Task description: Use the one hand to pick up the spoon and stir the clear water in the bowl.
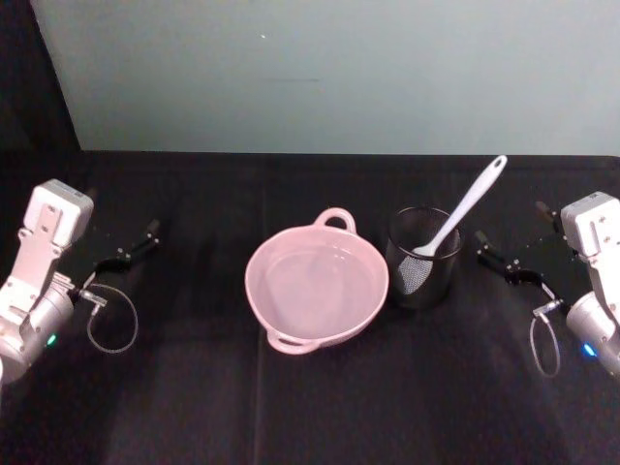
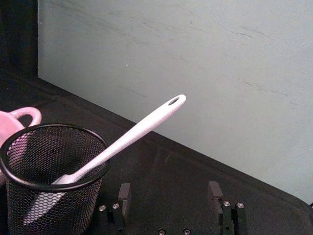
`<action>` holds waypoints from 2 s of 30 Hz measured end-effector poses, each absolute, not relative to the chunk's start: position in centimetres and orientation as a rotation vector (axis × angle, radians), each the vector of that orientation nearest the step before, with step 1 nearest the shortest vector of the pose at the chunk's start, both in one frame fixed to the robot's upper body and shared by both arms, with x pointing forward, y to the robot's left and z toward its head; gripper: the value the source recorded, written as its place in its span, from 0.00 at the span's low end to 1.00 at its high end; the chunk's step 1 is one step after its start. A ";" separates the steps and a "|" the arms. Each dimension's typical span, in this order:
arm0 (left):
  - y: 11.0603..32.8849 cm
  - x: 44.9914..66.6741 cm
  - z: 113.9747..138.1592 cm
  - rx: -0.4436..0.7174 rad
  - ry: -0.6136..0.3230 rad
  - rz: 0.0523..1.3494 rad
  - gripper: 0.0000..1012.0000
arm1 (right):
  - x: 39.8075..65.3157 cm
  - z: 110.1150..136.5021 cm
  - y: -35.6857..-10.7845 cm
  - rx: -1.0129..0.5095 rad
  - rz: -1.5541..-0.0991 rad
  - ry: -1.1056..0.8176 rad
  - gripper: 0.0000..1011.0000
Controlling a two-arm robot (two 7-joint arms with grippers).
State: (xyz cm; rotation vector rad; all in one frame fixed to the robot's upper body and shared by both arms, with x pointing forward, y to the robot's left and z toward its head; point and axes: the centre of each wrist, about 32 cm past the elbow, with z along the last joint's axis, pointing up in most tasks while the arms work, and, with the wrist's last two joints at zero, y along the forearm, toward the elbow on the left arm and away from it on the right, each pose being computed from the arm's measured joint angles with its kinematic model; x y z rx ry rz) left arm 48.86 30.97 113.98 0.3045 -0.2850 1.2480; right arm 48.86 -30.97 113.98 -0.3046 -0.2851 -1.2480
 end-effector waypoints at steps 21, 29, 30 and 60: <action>31.0 48.9 114.0 0.304 -0.285 1.248 1.00 | 48.9 114.0 -31.0 -0.304 -1.248 -0.285 0.99; 31.0 48.9 114.0 0.304 -0.285 1.248 1.00 | 48.9 114.0 -31.0 -0.305 -1.248 -0.285 0.99; 31.0 48.9 114.0 0.304 -0.285 1.248 1.00 | 48.9 114.0 -31.0 -0.304 -1.248 -0.285 0.99; 31.0 48.9 114.0 0.304 -0.285 1.248 1.00 | 48.8 113.3 -32.4 0.310 -1.143 0.263 0.99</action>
